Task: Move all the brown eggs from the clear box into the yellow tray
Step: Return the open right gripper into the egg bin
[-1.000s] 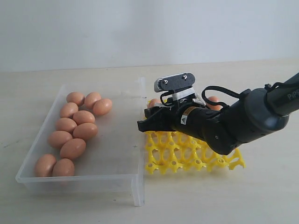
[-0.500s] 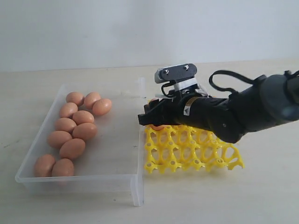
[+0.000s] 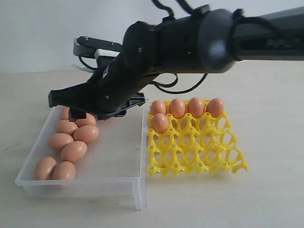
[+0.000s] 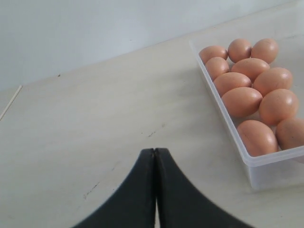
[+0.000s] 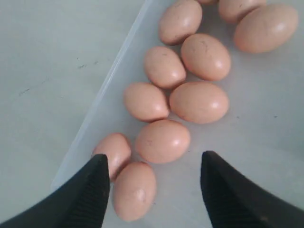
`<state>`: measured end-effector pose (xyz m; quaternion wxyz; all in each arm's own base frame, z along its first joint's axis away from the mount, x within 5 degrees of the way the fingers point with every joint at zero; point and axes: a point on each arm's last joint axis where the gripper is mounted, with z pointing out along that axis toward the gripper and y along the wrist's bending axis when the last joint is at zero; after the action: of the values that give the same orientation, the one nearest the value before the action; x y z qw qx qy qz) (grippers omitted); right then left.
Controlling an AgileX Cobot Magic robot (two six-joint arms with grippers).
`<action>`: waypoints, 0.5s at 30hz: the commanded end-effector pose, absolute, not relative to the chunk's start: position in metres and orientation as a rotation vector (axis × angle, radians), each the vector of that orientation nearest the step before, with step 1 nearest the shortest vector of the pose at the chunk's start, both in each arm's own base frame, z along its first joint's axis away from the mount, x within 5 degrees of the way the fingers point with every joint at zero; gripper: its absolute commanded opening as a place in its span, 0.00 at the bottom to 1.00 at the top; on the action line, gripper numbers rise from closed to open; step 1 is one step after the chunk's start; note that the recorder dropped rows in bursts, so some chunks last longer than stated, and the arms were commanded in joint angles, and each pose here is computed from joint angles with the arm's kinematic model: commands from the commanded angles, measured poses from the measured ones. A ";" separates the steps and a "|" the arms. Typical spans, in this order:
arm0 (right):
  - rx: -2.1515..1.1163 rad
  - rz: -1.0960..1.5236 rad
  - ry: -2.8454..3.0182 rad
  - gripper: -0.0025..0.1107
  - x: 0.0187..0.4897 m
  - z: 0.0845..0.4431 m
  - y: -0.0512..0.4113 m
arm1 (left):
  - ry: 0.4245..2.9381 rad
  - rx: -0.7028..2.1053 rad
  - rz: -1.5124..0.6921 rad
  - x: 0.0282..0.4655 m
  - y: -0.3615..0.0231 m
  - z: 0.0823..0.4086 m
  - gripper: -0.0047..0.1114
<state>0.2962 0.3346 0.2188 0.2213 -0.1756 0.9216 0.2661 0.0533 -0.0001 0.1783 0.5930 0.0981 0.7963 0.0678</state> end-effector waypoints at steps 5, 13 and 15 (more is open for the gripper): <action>-0.167 0.808 2.748 0.52 0.316 0.185 0.370 | 1.834 0.223 0.154 0.053 0.000 0.181 0.04; -0.069 0.847 2.874 0.52 0.309 0.157 0.381 | 1.834 0.223 0.154 0.053 0.000 0.181 0.04; -0.037 0.847 2.886 0.52 0.309 0.153 0.383 | 1.834 0.223 0.154 0.053 0.000 0.181 0.04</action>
<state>0.3104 0.3782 0.1549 0.0748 -0.0250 0.9582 0.2750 0.0533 -0.0001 0.1783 0.5930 0.0981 0.7963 0.0678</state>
